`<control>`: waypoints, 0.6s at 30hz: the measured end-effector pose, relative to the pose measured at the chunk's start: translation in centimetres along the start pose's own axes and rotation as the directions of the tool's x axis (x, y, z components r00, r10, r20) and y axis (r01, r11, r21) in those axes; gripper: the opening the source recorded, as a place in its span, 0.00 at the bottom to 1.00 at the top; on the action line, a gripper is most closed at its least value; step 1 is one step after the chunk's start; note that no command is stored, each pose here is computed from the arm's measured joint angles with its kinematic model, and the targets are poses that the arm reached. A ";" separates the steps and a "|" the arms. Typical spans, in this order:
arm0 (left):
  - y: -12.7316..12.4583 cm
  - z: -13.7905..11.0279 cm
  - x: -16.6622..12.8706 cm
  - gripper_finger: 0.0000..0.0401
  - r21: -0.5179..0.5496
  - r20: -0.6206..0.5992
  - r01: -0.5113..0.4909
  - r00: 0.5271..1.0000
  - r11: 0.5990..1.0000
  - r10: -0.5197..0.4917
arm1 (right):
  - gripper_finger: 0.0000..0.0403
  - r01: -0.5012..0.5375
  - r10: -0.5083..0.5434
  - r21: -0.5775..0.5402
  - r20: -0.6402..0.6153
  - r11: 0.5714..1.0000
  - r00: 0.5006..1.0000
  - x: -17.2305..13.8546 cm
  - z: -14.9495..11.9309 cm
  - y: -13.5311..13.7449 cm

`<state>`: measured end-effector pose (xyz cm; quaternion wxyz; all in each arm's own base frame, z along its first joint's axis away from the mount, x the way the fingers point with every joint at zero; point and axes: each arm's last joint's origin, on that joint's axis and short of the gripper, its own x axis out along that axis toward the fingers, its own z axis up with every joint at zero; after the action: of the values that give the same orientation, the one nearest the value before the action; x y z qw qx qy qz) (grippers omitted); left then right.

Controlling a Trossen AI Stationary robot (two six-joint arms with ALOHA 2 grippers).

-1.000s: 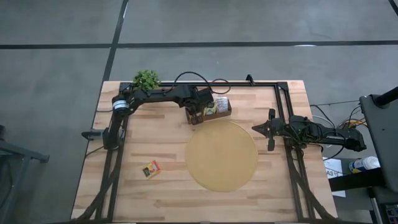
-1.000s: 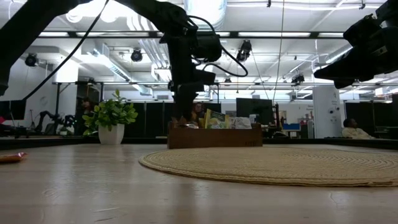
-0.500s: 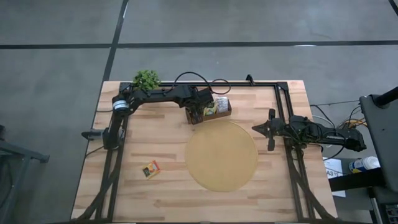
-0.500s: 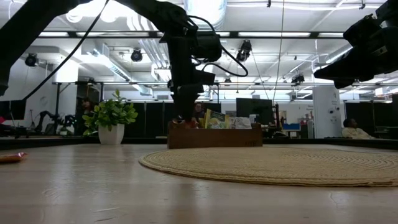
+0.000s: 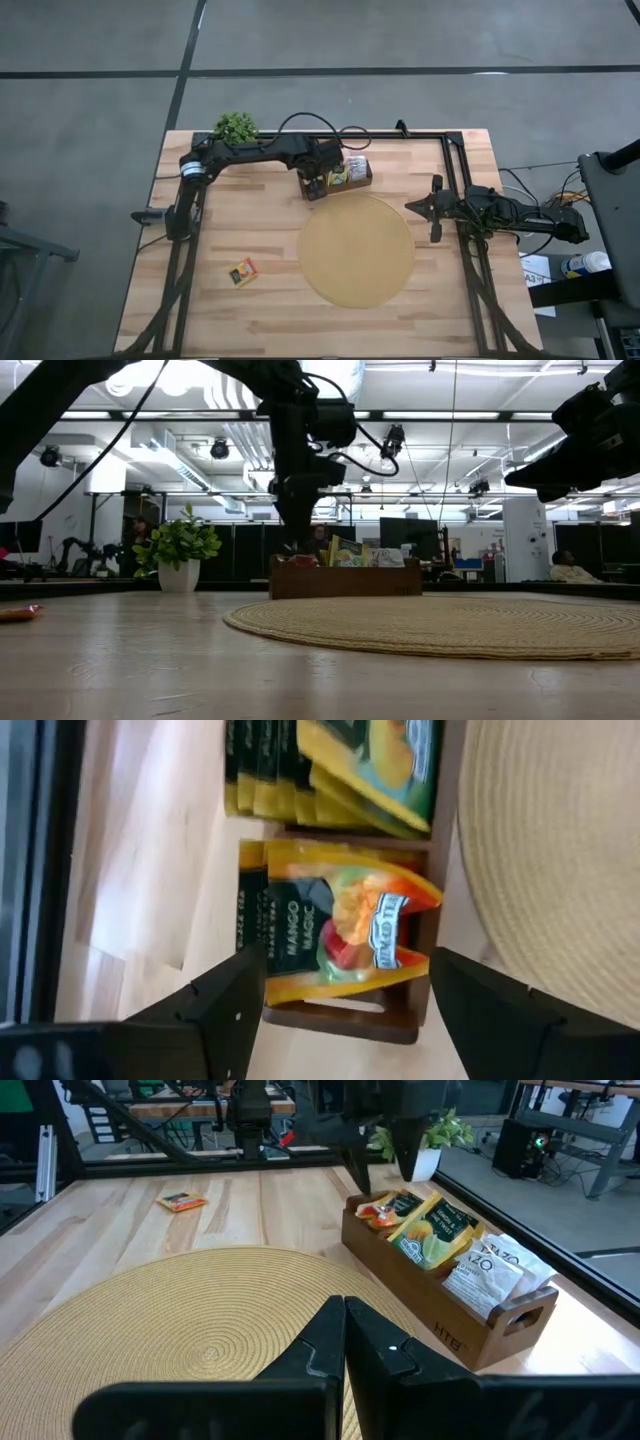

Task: Pick & Place Tea
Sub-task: Put the orange tea bag into the left section of the wooden organizer

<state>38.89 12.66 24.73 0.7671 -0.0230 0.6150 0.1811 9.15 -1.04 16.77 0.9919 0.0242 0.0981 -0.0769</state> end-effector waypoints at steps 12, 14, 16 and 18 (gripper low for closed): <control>0.8 0.3 -0.5 0.68 -0.016 0.022 0.103 0.995 0.995 -0.102 | 0.02 0.000 0.000 0.000 0.000 1.000 1.000 0.0 0.0 0.0; 1.3 0.3 -0.4 0.68 -0.038 0.021 0.122 0.992 0.992 -0.121 | 0.02 0.000 0.000 0.000 0.000 1.000 1.000 0.0 0.0 0.0; 1.9 0.1 -0.4 0.68 -0.082 0.005 0.133 0.991 0.988 -0.133 | 0.02 0.000 0.000 0.000 0.000 1.000 1.000 0.0 0.0 0.0; 2.5 -0.1 -0.3 0.68 -0.127 -0.007 0.169 0.985 0.977 -0.172 | 0.02 0.000 0.000 0.000 0.000 1.000 1.000 0.0 0.0 0.0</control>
<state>37.97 14.85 25.45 0.7712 -0.1257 0.6050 0.1530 9.14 -1.04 16.77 0.9919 0.0242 0.0979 -0.0769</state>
